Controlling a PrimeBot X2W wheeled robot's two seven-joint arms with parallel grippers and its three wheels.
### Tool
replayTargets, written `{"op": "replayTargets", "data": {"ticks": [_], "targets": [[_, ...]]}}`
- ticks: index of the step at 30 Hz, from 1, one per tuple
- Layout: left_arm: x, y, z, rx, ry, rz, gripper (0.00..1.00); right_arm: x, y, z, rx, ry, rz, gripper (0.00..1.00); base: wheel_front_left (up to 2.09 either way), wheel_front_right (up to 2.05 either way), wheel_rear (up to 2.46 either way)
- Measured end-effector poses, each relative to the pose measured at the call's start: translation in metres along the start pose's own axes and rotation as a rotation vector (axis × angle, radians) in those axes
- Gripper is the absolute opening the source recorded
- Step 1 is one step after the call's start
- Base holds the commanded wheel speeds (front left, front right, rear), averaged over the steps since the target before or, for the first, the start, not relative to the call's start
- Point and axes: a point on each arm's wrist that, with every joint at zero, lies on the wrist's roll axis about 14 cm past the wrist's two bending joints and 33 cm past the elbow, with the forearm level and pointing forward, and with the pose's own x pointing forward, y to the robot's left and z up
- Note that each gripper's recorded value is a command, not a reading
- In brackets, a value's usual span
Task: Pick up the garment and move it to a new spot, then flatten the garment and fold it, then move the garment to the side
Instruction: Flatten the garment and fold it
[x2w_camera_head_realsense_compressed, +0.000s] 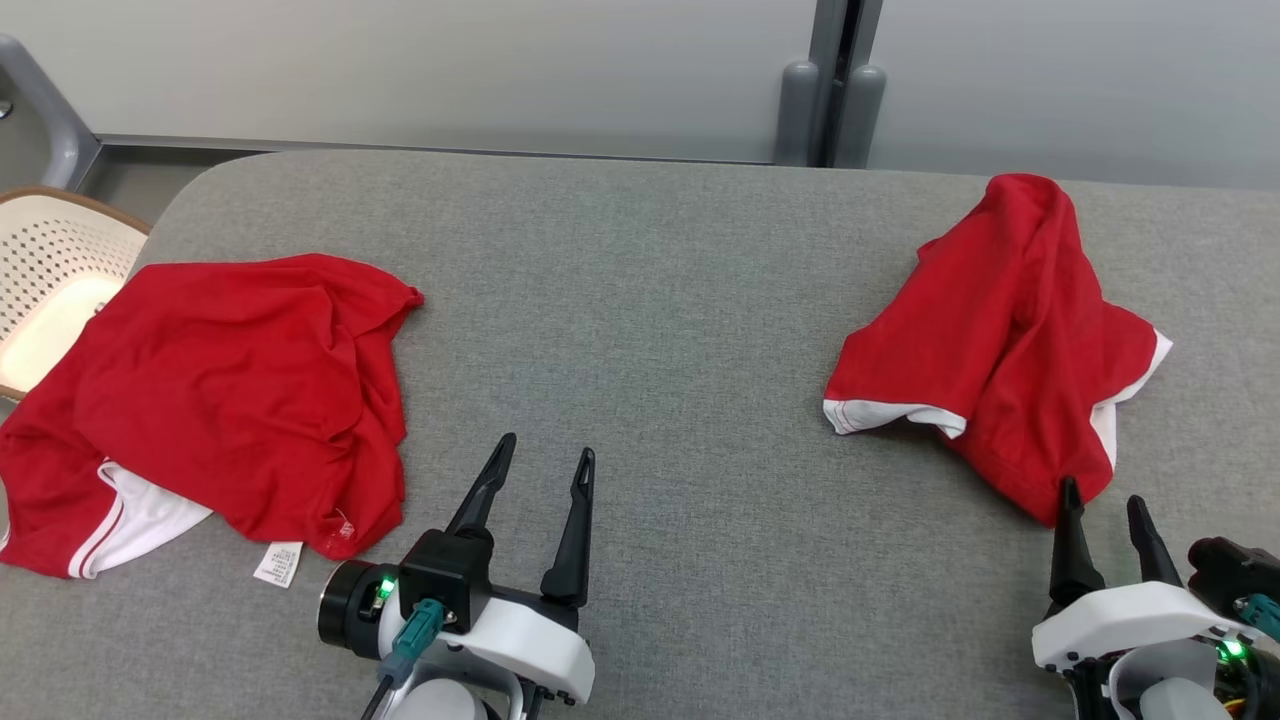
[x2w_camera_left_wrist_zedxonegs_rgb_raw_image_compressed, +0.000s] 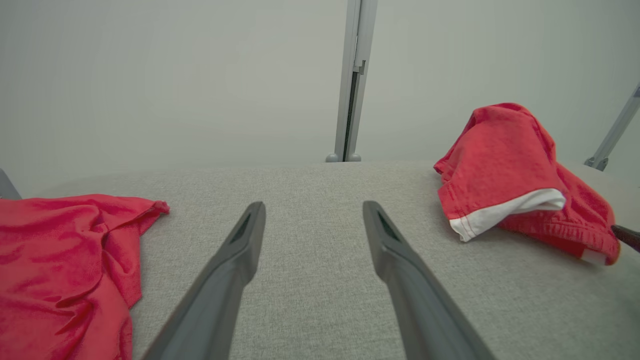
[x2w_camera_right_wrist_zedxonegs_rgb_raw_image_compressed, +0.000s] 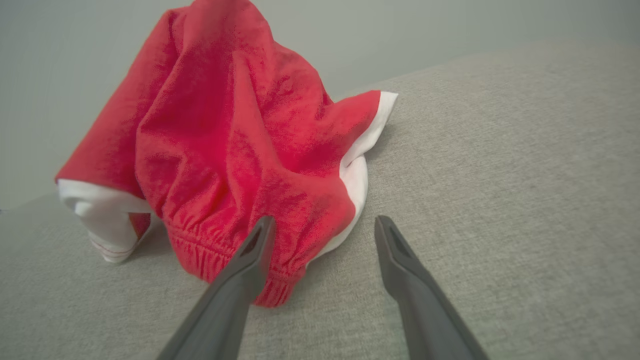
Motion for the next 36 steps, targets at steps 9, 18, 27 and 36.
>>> {"op": "replayTargets", "data": {"ticks": [9, 18, 27, 36], "targets": [[-0.006, 0.007, 0.003, -0.003, -0.005, 0.032, 1.0, 0.01, 0.033, -0.011, 0.007, 0.046, 0.095, 0.0, 0.0, 0.0, 0.0], [-0.022, 0.019, 0.022, -0.003, -0.067, 0.069, 1.0, -0.006, 0.119, 0.036, 0.025, -0.096, 0.345, 0.0, 0.0, 0.0, 0.0], [-0.034, 0.034, 0.03, -0.001, -0.094, 0.108, 1.0, -0.035, 0.22, 0.028, -0.038, -0.012, 0.656, 0.0, 0.0, 0.0, 0.0], [-0.046, 0.037, 0.022, -0.017, -0.076, 0.128, 1.0, -0.049, 0.235, -0.026, -0.231, 0.154, 0.737, 1.0, 0.0, 0.0, 0.0]]}}
